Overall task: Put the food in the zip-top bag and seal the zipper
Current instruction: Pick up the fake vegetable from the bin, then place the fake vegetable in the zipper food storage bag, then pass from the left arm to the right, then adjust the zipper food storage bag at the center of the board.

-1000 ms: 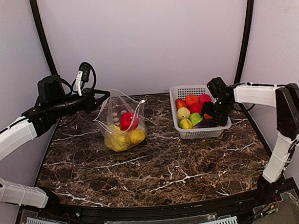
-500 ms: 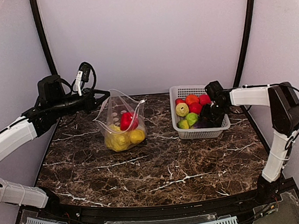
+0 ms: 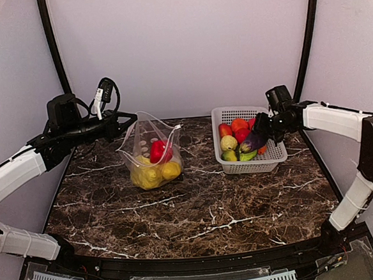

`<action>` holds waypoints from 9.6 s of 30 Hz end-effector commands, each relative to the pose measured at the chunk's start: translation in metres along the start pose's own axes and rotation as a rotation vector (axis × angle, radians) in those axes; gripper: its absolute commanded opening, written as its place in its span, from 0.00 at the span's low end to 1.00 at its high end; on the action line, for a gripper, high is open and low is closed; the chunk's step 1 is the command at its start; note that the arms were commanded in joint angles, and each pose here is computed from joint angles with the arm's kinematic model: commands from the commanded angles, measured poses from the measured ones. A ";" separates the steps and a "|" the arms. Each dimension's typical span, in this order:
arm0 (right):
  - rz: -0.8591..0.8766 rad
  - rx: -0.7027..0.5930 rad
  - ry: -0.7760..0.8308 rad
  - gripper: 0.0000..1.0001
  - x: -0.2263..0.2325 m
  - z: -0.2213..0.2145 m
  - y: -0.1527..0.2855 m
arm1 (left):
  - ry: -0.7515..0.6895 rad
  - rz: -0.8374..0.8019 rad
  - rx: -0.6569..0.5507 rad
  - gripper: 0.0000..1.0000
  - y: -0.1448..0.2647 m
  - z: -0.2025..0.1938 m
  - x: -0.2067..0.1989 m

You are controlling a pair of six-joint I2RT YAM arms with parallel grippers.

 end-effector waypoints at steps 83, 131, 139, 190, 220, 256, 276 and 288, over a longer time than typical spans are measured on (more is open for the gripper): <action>0.649 -0.706 0.995 0.38 0.314 -0.202 0.115 | -0.006 -0.056 -0.056 0.01 0.009 0.015 -0.013; 0.663 -0.083 0.742 0.70 0.232 -0.103 0.146 | -0.009 -0.030 -0.053 0.01 0.009 0.013 -0.010; 0.755 -0.056 0.767 0.61 0.238 -0.098 0.142 | -0.011 -0.031 -0.052 0.01 0.009 0.014 -0.010; 0.718 -0.090 0.813 0.00 0.271 -0.088 0.159 | 0.013 0.028 0.058 0.17 0.006 0.007 -0.003; 0.693 -0.115 0.836 0.00 0.279 -0.087 0.156 | 0.243 0.139 0.259 0.53 0.053 -0.075 -0.009; 0.497 -0.180 0.771 0.00 0.231 -0.066 0.173 | 0.037 -0.005 0.088 0.01 0.013 0.016 -0.012; 0.440 -0.258 0.685 0.81 0.185 -0.045 0.213 | -0.074 0.040 -0.047 0.01 0.027 -0.004 -0.008; 0.231 -0.071 0.484 0.90 0.097 -0.017 0.116 | -0.095 0.072 -0.057 0.01 0.035 -0.004 -0.008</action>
Point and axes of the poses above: each gripper's point midway between its finger pads, its own y axis back along the fingers, its own x axis along the line the jaws close on, z = x × y, the point moved 6 cm from there along y, back along the fingers
